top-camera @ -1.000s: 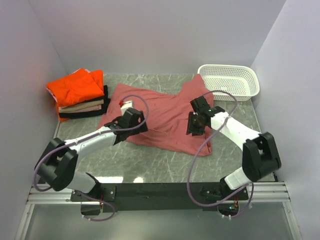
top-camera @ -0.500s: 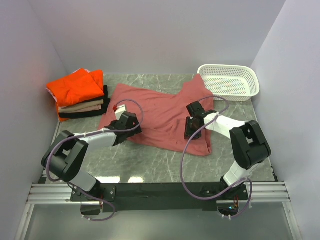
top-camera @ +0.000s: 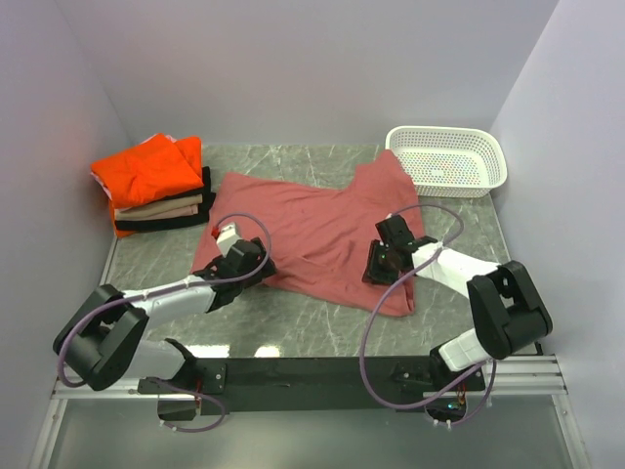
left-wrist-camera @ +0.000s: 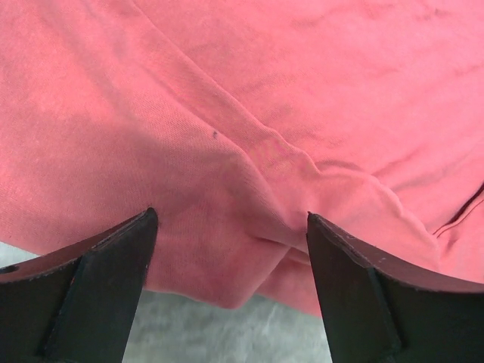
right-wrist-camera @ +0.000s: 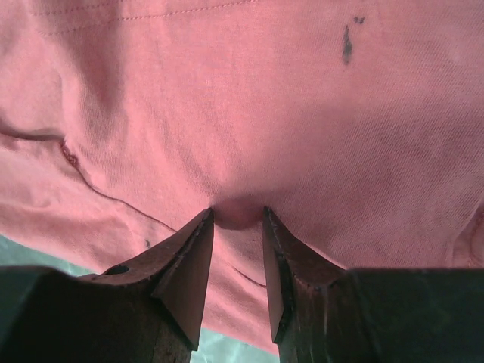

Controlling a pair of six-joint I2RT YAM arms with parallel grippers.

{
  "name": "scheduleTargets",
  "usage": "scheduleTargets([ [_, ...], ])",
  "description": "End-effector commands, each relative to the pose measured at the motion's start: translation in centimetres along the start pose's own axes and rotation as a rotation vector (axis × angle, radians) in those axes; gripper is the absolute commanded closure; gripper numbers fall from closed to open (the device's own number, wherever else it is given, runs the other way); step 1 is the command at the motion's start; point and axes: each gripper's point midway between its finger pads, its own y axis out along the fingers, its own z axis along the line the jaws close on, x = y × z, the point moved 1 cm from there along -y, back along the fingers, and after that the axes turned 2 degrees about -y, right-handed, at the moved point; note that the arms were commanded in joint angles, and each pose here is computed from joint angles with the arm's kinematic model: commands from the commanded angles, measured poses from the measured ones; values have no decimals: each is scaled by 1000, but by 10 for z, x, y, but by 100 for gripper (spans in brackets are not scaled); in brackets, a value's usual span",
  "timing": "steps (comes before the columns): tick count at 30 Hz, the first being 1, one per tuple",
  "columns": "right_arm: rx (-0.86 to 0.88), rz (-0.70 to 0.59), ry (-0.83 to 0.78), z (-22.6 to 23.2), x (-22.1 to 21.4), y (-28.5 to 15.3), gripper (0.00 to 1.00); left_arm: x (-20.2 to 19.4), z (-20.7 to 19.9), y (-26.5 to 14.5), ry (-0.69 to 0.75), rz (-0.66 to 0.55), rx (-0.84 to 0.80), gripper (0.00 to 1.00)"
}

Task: Fold and stack the t-shirts
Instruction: Fold the tshirt

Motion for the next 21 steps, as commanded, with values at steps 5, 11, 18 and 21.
scheduleTargets([
  [5, -176, 212, 24, -48, -68, -19, 59, -60, 69, -31, 16, 215, 219, 12],
  [11, -203, 223, 21, -54, -73, -28, 58, -68, 74, -48, -28, 227, 204, 12],
  [18, -172, 245, 35, -52, -86, -39, 58, -75, 65, -68, -64, 243, 169, 8],
  [21, -162, 221, 35, -47, -80, -48, 58, -69, 57, -78, -50, 224, 155, 7],
])
